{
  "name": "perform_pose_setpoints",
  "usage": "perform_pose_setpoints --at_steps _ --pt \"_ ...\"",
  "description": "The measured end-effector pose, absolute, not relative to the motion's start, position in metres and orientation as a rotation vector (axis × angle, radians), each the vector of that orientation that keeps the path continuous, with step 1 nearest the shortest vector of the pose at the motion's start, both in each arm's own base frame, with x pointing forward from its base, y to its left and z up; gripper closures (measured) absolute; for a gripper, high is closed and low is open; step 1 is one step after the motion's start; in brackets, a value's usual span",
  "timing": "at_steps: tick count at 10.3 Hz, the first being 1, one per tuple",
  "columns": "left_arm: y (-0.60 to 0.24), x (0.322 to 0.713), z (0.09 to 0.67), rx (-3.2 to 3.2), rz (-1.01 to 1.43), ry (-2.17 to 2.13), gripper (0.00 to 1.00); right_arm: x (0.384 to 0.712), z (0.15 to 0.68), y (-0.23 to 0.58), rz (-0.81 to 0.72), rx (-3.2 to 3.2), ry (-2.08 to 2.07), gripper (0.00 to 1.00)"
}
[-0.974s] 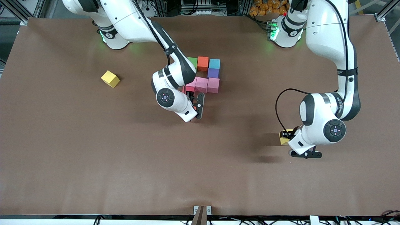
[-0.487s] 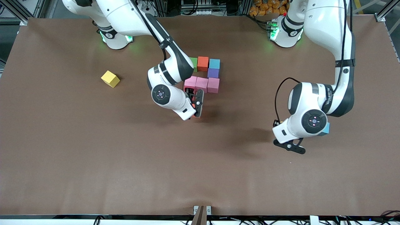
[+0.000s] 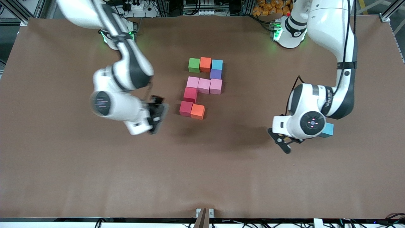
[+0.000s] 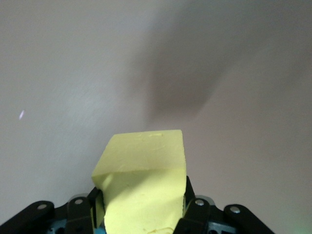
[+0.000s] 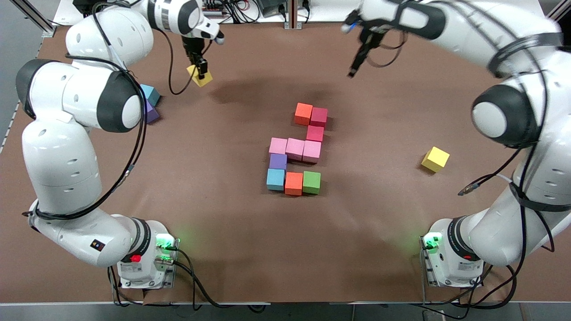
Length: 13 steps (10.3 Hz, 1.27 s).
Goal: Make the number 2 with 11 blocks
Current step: 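Carry yellow to the shape with the left gripper while the right gripper withdraws, then lower the yellow cube beside the orange cube with the left gripper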
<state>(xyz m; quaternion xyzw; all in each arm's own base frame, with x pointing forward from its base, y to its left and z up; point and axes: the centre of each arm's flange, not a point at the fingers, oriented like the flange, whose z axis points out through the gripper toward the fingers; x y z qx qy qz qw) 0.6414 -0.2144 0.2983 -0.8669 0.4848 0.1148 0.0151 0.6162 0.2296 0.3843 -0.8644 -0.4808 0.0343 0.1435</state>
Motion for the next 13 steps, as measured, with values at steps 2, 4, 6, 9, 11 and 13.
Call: perform_pose_setpoints --at_steps 2,4,6,9,11,13 --pt "-0.266 0.623 0.297 -2.61 0.353 1.657 0.4 0.62 0.434 0.148 0.135 -2.599 -1.301 0.0" --pt "-0.314 0.603 0.293 -2.526 0.342 1.77 0.4 0.612 0.478 0.069 0.174 -2.681 -1.167 0.0" --pt "-0.358 0.578 0.283 -2.456 0.342 1.859 0.4 0.594 0.521 0.008 0.253 -2.832 -0.885 0.0" --pt "-0.427 0.535 0.246 -2.337 0.324 1.975 0.4 0.565 0.569 -0.004 0.378 -2.982 -0.486 0.0" --pt "-0.451 0.519 0.231 -2.277 0.298 2.025 0.4 0.557 0.575 -0.003 0.418 -3.015 -0.317 0.0" --pt "-0.475 0.503 0.225 -2.224 0.242 2.076 0.4 0.555 0.575 0.0 0.438 -3.029 -0.229 0.0"
